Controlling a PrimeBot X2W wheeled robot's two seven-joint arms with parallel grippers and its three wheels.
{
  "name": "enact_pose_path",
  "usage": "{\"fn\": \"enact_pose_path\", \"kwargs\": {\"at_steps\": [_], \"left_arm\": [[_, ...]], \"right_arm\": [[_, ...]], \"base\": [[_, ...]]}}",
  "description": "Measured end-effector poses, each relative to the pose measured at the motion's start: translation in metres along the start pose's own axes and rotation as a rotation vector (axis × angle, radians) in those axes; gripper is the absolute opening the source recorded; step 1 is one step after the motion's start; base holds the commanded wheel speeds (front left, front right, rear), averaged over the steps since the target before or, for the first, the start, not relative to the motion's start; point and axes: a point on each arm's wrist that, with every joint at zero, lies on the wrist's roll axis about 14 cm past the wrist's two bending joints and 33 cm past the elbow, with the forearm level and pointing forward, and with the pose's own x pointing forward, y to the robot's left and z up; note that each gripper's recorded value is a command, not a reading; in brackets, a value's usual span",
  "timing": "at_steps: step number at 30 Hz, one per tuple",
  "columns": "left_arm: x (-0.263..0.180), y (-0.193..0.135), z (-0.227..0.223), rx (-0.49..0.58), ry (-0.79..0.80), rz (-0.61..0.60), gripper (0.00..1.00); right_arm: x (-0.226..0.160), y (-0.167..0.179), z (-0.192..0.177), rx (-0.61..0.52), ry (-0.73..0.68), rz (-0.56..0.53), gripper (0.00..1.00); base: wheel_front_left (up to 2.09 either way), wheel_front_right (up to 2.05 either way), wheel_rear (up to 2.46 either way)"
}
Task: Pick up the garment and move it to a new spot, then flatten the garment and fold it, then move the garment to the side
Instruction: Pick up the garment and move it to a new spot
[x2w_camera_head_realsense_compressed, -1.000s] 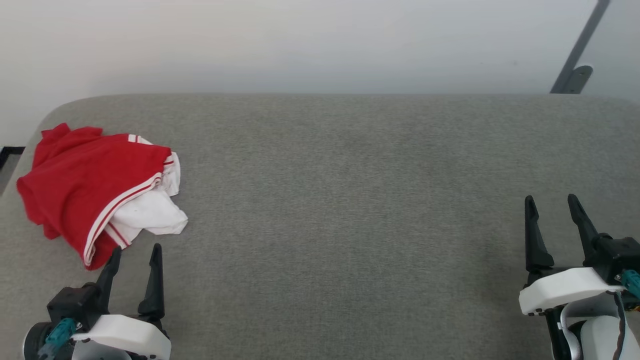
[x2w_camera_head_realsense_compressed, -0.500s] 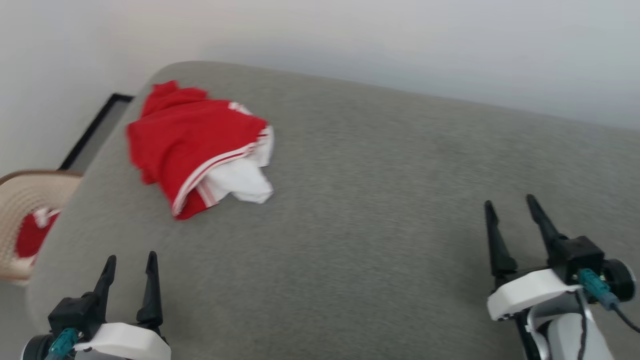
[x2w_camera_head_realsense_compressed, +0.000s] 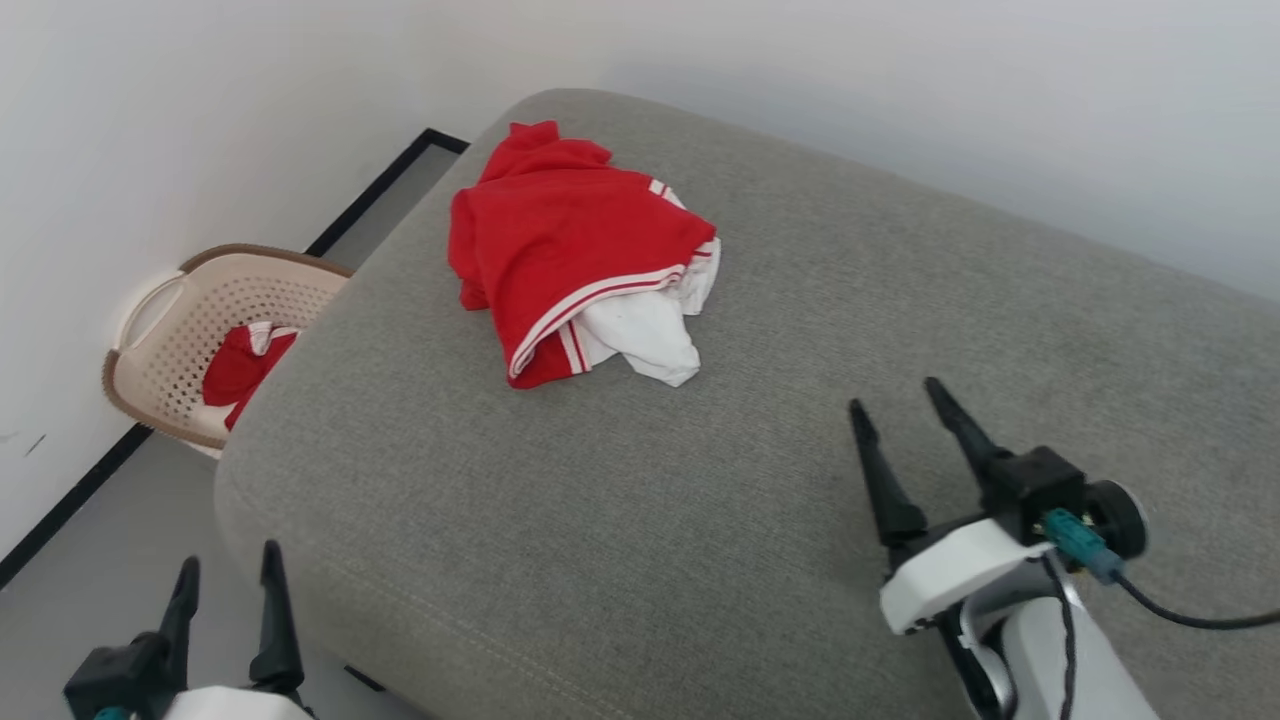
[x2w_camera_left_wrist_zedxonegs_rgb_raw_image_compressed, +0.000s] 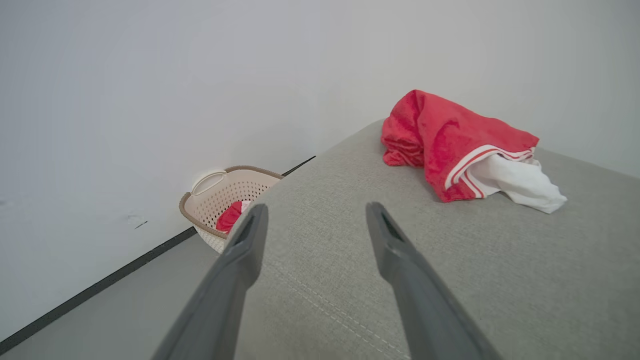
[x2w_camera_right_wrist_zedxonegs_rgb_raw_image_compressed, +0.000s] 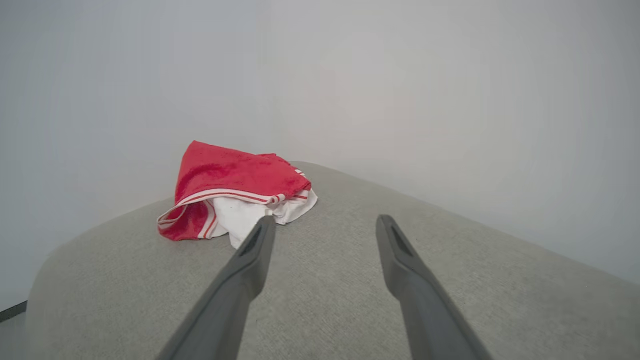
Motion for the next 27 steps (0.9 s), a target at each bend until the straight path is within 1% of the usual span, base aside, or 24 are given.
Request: {"fn": "enact_pose_path", "kwargs": {"at_steps": [3, 6, 8, 11, 15, 18, 22, 25, 27], "left_arm": [[-0.009, 0.011, -0.002, -0.005, 0.005, 0.041, 1.0], [-0.009, 0.012, 0.001, -0.009, -0.005, 0.047, 1.0], [-0.009, 0.01, 0.001, -0.008, -0.006, 0.042, 1.0], [-0.006, -0.002, -0.001, -0.007, -0.001, 0.003, 1.0], [0.02, -0.034, 0.013, 0.027, -0.037, -0.122, 1.0], [0.052, -0.067, 0.036, 0.067, -0.091, -0.243, 1.0], [0.099, -0.108, 0.06, 0.143, -0.137, -0.393, 1.0], [0.13, -0.137, 0.061, 0.207, -0.112, -0.513, 1.0], [0.151, -0.147, 0.051, 0.239, -0.058, -0.554, 1.0]], "right_arm": [[0.008, 0.017, -0.002, 0.015, 0.006, 0.05, 1.0], [0.01, 0.018, -0.002, 0.025, 0.007, 0.052, 1.0], [0.011, 0.016, 0.001, 0.029, 0.0, 0.047, 1.0], [0.008, 0.012, 0.004, 0.034, -0.007, 0.033, 1.0], [0.004, 0.0, 0.012, 0.028, -0.03, 0.0, 1.0], [-0.001, -0.021, 0.014, 0.03, -0.044, -0.054, 1.0], [-0.014, -0.056, 0.005, 0.043, -0.034, -0.148, 1.0], [-0.026, -0.08, -0.002, 0.054, -0.025, -0.214, 1.0], [-0.037, -0.097, -0.006, 0.065, -0.023, -0.264, 1.0]], "base": [[0.0, 0.0, 0.0], [0.0, 0.0, 0.0], [0.0, 0.0, 0.0], [0.0, 0.0, 0.0], [0.0, 0.0, 0.0], [0.0, 0.0, 0.0], [0.0, 0.0, 0.0], [0.0, 0.0, 0.0], [0.0, 0.0, 0.0]]}}
